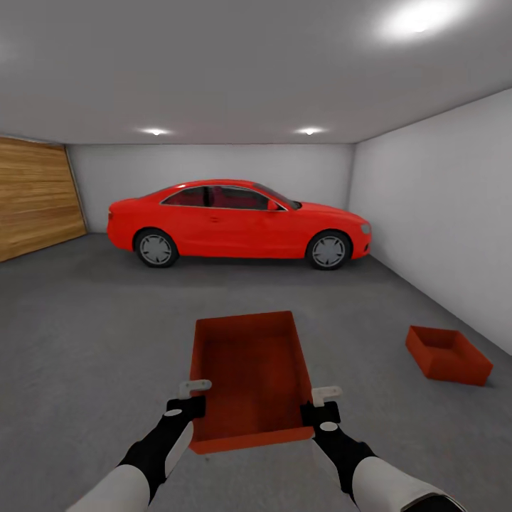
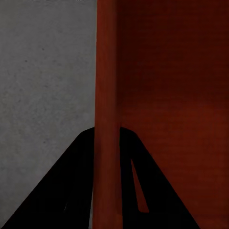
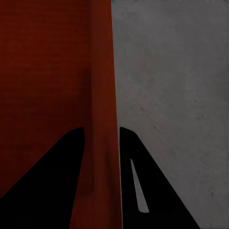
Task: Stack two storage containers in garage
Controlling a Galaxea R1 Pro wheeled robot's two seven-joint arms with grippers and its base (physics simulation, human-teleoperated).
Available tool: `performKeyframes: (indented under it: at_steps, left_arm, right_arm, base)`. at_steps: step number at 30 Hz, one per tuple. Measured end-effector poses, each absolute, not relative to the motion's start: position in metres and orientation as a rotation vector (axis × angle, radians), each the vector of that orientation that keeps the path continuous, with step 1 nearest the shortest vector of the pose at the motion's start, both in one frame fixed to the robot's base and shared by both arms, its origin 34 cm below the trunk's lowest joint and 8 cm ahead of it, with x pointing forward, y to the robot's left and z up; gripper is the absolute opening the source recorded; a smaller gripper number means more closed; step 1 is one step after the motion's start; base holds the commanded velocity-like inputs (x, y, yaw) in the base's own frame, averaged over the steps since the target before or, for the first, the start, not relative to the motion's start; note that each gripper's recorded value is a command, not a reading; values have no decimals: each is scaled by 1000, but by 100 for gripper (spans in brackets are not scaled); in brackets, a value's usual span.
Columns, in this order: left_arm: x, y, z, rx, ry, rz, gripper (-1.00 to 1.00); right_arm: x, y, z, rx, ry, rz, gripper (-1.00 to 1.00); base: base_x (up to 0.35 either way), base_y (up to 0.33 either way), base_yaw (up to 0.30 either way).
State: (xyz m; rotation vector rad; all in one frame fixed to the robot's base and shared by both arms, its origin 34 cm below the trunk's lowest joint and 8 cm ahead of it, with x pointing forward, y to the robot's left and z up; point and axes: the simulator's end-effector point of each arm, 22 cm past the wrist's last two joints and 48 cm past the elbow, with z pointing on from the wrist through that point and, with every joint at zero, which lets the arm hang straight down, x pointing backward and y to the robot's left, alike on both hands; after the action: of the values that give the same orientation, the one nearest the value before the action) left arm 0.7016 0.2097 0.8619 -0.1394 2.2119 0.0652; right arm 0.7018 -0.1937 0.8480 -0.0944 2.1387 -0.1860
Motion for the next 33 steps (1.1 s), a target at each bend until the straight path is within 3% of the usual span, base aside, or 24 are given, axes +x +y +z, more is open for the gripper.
performKeyframes:
  at_steps: [33]
  left_arm:
    - [702,210,863,-138,2210,66,-100]
  right_arm:
    - [702,-193,849,-92,2137,-184,-100]
  base:
    - [321,31,0]
